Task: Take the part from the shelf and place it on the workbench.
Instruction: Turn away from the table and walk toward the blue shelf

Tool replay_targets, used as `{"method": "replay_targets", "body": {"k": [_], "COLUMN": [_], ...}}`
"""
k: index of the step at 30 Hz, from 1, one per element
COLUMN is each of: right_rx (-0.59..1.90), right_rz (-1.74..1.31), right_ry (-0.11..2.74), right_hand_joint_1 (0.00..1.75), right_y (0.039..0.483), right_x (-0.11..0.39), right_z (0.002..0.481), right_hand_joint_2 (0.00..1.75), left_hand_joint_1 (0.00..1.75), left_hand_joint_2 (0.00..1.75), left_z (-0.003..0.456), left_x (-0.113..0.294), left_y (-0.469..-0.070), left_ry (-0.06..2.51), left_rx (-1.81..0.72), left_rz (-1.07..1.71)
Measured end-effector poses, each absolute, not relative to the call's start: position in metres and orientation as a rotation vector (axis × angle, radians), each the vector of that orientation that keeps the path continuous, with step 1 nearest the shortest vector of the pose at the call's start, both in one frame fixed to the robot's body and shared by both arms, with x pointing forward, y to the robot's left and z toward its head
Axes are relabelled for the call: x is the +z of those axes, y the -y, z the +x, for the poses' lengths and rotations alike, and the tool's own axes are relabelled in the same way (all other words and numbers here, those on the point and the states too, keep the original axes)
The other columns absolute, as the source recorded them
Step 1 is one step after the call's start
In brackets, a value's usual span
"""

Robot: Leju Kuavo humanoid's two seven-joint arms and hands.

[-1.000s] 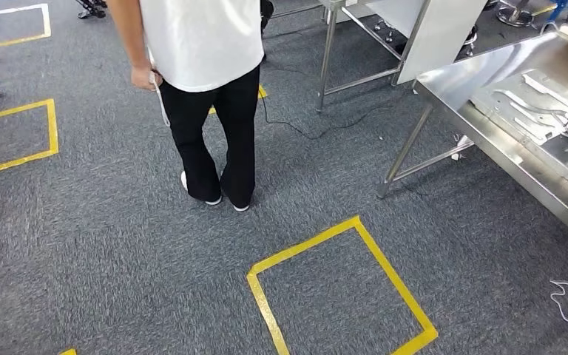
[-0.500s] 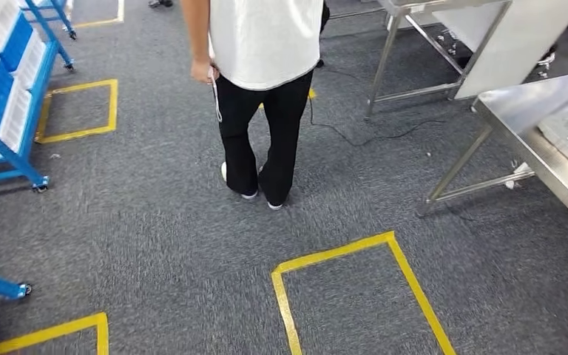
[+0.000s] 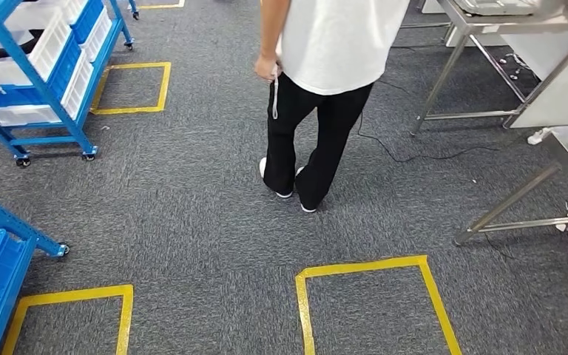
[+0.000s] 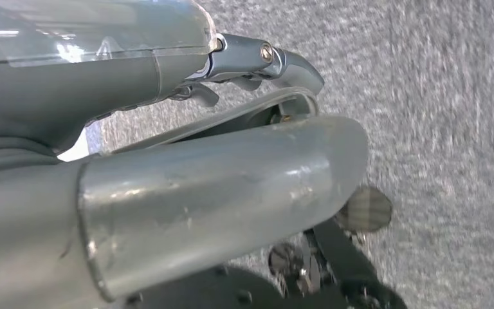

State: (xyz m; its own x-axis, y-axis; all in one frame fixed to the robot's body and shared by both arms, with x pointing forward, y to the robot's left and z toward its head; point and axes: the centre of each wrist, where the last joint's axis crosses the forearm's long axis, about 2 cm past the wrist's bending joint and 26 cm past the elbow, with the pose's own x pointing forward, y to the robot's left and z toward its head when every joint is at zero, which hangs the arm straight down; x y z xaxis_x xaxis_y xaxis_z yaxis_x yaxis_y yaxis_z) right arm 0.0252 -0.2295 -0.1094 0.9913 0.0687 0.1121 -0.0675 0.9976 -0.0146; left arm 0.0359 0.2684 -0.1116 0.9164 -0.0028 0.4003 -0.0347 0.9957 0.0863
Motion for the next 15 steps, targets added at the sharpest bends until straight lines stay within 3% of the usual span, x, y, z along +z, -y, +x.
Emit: {"method": "replay_targets", "body": {"k": [15], "right_rx": [0.080], "right_rz": [-0.004], "right_ry": [0.104], "right_hand_joint_1": [0.00], "right_y": [0.2300], "right_x": [-0.1099], "right_z": [0.0205], "right_hand_joint_2": [0.00], "left_hand_joint_1": [0.00], "left_hand_joint_2": [0.00], "left_z": [0.0381], "left_x": [-0.1114], "left_y": [-0.2672], "left_ry": [0.413], "left_rx": [0.011], "left_rz": [0.090]}}
